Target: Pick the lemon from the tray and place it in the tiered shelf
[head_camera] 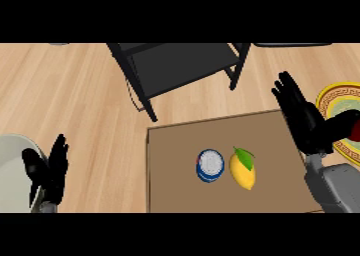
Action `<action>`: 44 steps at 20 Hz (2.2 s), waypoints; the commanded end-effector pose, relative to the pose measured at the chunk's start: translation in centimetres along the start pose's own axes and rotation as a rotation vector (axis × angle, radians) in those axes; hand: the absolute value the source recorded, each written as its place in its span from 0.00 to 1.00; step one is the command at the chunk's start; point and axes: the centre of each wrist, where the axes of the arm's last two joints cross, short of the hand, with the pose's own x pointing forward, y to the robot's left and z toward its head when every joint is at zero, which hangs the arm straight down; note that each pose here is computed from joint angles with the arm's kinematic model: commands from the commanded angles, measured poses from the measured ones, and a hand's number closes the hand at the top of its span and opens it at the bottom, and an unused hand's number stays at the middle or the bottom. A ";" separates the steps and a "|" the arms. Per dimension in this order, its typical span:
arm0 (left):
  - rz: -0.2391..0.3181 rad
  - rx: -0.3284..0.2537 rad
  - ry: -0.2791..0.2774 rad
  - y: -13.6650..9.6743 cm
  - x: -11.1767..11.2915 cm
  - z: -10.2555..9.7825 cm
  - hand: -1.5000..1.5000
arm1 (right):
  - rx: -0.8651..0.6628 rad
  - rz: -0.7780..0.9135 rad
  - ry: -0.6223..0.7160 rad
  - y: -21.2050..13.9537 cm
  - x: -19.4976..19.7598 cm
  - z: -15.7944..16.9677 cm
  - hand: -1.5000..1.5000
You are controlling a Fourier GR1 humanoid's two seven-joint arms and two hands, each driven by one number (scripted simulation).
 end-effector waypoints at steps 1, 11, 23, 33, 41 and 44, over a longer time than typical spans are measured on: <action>-0.047 -0.011 -0.009 0.2 0.0 0.1 0.50 | -0.028 0.036 -0.032 -2.0 0.3 1.4 1.00; -0.051 -0.130 0.118 7.0 0.1 8.8 0.50 | -0.201 0.404 0.052 -10.1 0.4 3.2 0.00; 0.019 -0.153 0.160 7.0 0.3 11.8 0.50 | 0.227 0.476 0.036 -8.3 2.3 4.4 0.00; 0.033 -0.170 0.160 5.6 0.2 12.6 0.50 | 0.289 0.669 0.155 -6.0 5.8 4.0 0.00; 0.040 -0.174 0.139 4.4 0.4 12.4 0.50 | 0.203 0.781 0.256 -3.9 7.7 3.4 0.00; 0.036 -0.187 0.139 4.0 0.2 12.3 0.50 | 0.223 0.798 0.315 -1.9 6.9 3.6 0.00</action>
